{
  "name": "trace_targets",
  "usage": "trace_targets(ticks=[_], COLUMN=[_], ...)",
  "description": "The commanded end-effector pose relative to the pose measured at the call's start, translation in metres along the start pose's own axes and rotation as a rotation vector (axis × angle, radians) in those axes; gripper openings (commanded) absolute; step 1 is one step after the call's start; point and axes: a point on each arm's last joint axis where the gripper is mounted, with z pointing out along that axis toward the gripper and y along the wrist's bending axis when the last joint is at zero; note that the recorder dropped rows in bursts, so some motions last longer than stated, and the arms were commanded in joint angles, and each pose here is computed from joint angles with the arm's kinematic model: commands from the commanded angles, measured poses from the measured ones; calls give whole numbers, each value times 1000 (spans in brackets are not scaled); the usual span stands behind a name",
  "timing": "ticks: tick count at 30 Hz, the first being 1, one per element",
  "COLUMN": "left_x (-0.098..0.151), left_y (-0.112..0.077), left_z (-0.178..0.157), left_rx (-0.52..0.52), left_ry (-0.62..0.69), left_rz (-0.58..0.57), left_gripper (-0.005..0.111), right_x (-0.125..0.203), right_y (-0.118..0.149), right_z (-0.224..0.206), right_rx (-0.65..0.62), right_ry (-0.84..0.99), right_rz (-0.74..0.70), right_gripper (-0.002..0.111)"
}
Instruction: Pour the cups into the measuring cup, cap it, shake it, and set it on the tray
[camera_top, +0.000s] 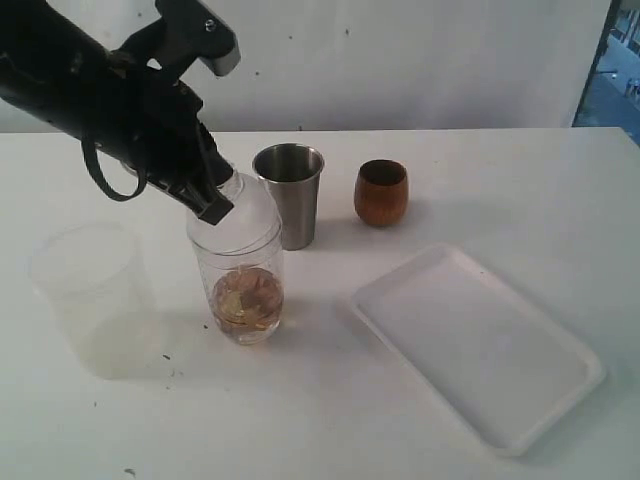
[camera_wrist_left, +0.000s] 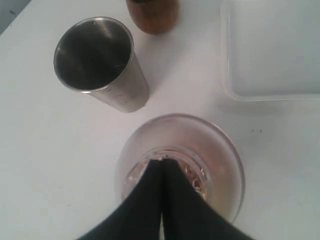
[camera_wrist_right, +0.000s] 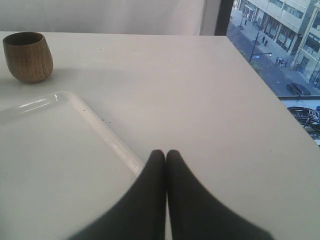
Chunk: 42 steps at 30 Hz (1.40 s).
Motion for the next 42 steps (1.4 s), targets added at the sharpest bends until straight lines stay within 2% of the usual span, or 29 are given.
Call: trace_targets(ticks=[1, 13, 17, 25, 29, 33, 35, 42], left_x=[33, 36, 30, 19, 16, 16, 16, 10], left_y=[-13, -12, -8, -6, -5, -5, -5, -4], left_z=[27, 34, 34, 13, 7, 7, 7, -3], left_rx=[136, 133, 89, 30, 17, 14, 11, -22], left_ry=[289, 322, 254, 140, 111, 108, 101, 41], left_rz=[25, 42, 48, 53, 50, 49, 45, 51], left_gripper=[0, 0, 0, 1, 17, 41, 47, 51], right_x=[1, 1, 1, 1, 1, 1, 1, 1], right_y=[0, 0, 0, 0, 0, 0, 0, 0], right_z=[0, 0, 0, 0, 0, 0, 0, 0], right_rx=[8, 8, 8, 8, 8, 8, 8, 8], right_ry=[-3, -3, -3, -3, -3, -3, -3, -3], right_rz=[5, 5, 5, 5, 5, 5, 21, 19], right_gripper=[0, 0, 0, 0, 0, 0, 0, 0])
